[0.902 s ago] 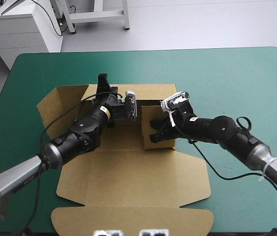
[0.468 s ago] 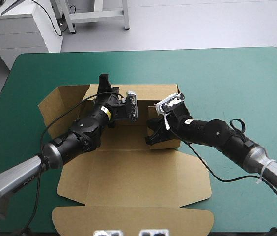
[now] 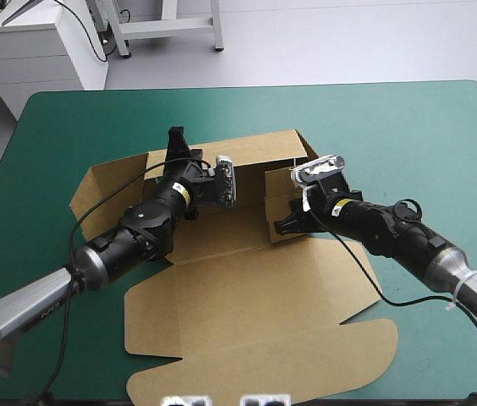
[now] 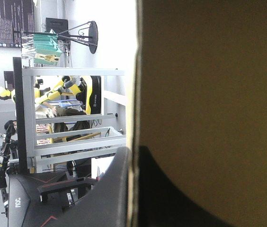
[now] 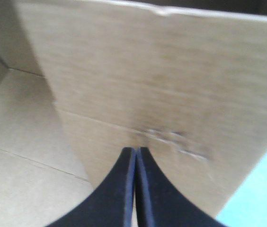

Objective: Fold the box

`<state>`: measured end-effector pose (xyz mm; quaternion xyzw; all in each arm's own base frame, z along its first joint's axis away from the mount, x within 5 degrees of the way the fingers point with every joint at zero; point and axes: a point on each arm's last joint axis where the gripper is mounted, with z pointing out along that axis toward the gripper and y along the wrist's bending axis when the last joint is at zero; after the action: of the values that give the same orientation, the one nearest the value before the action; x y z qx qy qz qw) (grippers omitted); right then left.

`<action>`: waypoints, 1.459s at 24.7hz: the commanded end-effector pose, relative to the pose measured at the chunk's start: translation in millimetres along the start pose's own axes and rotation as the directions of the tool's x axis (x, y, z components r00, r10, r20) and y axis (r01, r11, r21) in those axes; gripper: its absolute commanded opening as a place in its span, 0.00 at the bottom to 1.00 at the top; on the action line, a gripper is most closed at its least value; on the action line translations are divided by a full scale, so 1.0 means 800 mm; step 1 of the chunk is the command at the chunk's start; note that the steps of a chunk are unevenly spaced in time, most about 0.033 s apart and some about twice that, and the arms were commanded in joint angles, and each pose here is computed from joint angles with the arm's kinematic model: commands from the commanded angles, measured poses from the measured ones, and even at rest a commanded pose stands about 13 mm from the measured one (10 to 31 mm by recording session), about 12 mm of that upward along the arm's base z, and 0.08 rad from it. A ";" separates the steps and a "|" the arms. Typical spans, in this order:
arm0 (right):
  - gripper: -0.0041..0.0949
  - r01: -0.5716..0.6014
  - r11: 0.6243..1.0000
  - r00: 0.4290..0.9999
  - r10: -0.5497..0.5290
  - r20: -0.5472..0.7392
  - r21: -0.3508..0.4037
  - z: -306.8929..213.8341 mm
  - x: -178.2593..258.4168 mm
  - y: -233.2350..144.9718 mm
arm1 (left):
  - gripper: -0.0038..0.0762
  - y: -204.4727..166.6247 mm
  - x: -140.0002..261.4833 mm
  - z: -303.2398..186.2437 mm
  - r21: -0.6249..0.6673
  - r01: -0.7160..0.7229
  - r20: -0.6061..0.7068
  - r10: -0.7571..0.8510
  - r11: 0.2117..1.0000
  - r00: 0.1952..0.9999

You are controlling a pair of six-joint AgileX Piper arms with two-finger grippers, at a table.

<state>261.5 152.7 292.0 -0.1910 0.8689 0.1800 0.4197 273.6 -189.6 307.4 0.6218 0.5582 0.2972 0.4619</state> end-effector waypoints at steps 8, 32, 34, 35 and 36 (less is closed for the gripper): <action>0.03 -0.106 0.966 0.991 0.083 0.102 0.235 -0.036 -0.022 -0.094 | 0.04 0.026 -0.010 -0.018 -0.071 0.012 0.081 -0.007 0.997 0.997; 0.03 -0.185 0.953 0.980 0.159 0.122 0.242 -0.094 -0.143 -0.123 | 0.04 0.022 -0.024 -0.019 -0.055 -0.003 0.210 0.015 0.999 0.978; 0.03 -0.199 0.953 0.979 0.187 0.075 0.227 -0.077 -0.143 -0.128 | 0.04 0.022 -0.024 -0.019 -0.055 -0.003 0.210 0.015 0.999 0.978; 0.03 -0.208 0.953 0.978 0.201 0.051 0.220 -0.069 -0.142 -0.130 | 0.04 0.022 -0.024 -0.019 -0.055 -0.003 0.210 0.015 0.999 0.978; 0.03 -0.217 0.953 0.976 0.215 0.031 0.212 -0.063 -0.141 -0.132 | 0.04 0.022 -0.024 -0.019 -0.055 -0.003 0.208 0.015 0.998 0.978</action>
<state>340.1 57.7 379.2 -0.0567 0.9088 0.1120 0.3979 269.3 -203.5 309.4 0.6528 0.5112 0.2509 0.4996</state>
